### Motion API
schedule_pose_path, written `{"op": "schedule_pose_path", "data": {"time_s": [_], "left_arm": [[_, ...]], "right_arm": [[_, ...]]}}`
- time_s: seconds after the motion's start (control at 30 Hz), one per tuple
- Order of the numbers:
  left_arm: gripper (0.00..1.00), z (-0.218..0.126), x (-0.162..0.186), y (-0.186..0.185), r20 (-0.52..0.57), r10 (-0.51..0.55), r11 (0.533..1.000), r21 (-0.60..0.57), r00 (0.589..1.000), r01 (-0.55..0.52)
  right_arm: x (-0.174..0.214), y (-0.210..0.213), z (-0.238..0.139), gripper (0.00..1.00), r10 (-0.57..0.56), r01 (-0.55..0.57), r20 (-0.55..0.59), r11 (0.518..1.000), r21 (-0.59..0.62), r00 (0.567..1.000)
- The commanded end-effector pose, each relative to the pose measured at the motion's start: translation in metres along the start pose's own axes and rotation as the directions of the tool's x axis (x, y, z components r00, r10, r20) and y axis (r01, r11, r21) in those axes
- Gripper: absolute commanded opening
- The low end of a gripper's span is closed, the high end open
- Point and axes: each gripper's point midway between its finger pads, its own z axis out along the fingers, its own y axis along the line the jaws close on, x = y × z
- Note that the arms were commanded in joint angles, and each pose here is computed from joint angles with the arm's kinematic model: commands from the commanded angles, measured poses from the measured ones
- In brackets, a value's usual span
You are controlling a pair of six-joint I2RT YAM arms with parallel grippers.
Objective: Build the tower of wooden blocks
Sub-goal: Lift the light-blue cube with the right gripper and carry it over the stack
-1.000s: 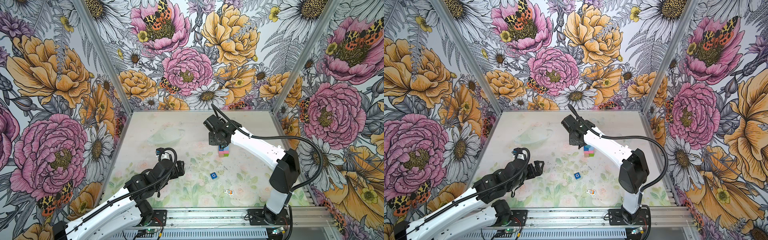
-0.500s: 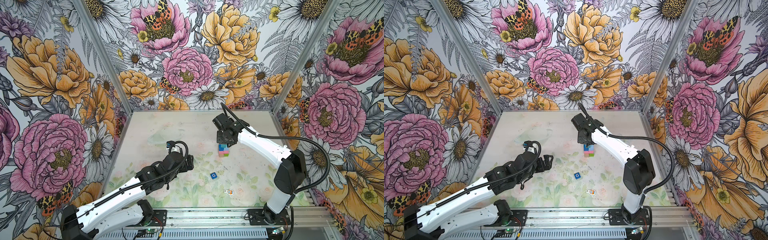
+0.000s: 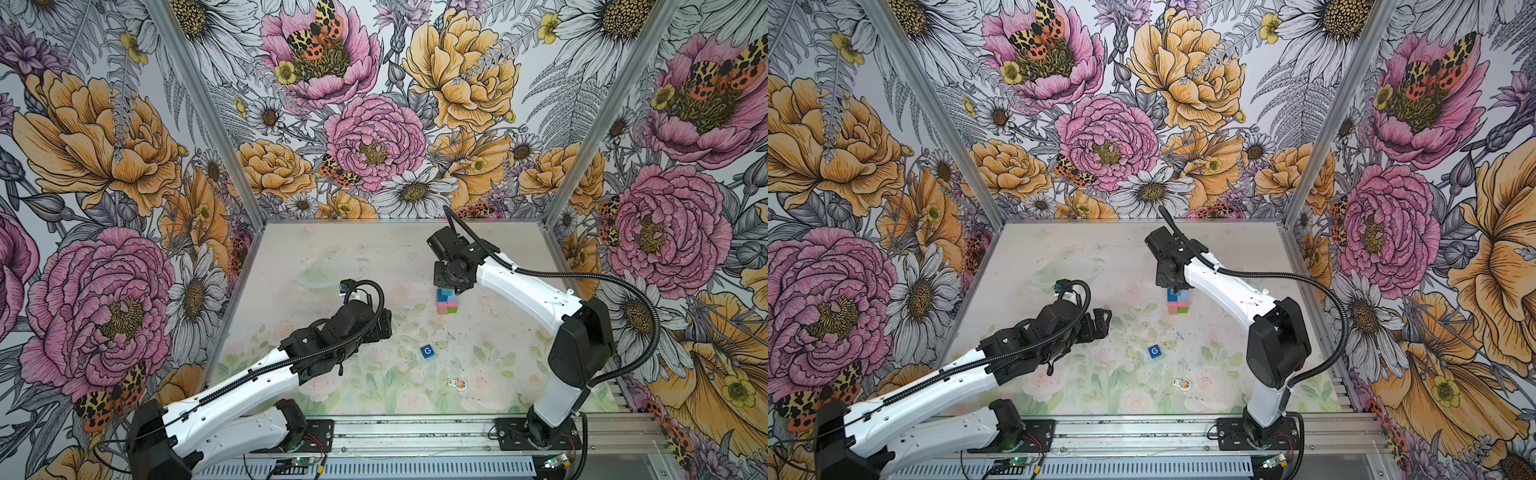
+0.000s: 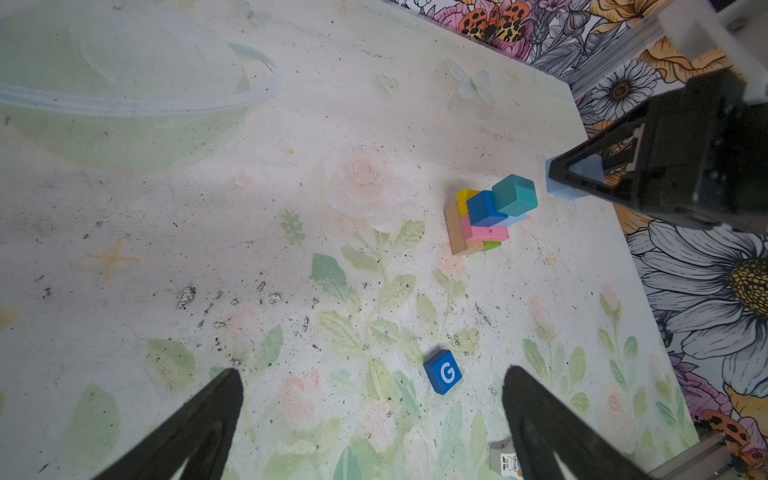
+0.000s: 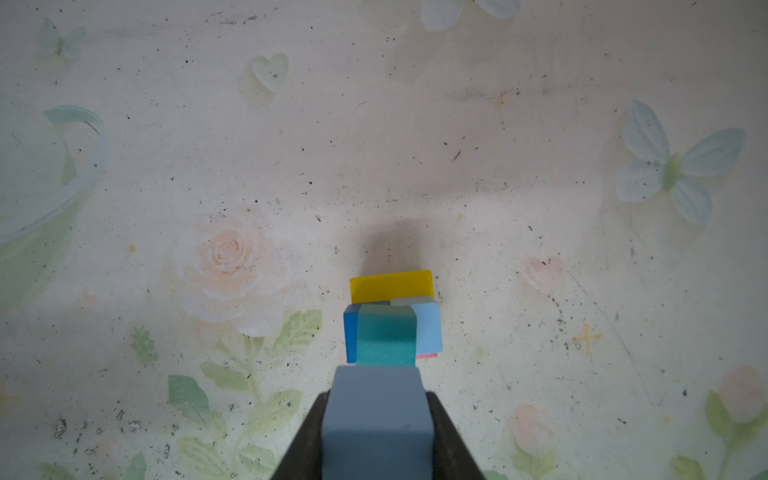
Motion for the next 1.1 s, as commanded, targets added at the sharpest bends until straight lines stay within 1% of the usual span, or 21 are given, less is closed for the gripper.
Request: {"op": "schedule_pose_path", "data": {"time_s": [0.0,0.53,1.07], "left_arm": [[0.99,-0.005,-0.013,-0.016,0.022,0.001,0.998,0.056,1.0,-0.002],[0.99,-0.005,-0.015,-0.017,0.024,-0.003,0.998,0.057,1.0,0.002],[0.99,-0.006,-0.016,-0.016,0.031,-0.007,0.999,0.054,1.0,0.006]], "right_arm": [[0.001,0.0,0.011,0.27,-0.003,0.003,-0.016,1.0,-0.003,1.0],[0.003,-0.007,0.027,0.27,0.006,-0.006,-0.047,1.0,0.0,0.999],[0.001,-0.009,0.035,0.27,0.003,-0.003,-0.053,1.0,0.009,0.999]]}}
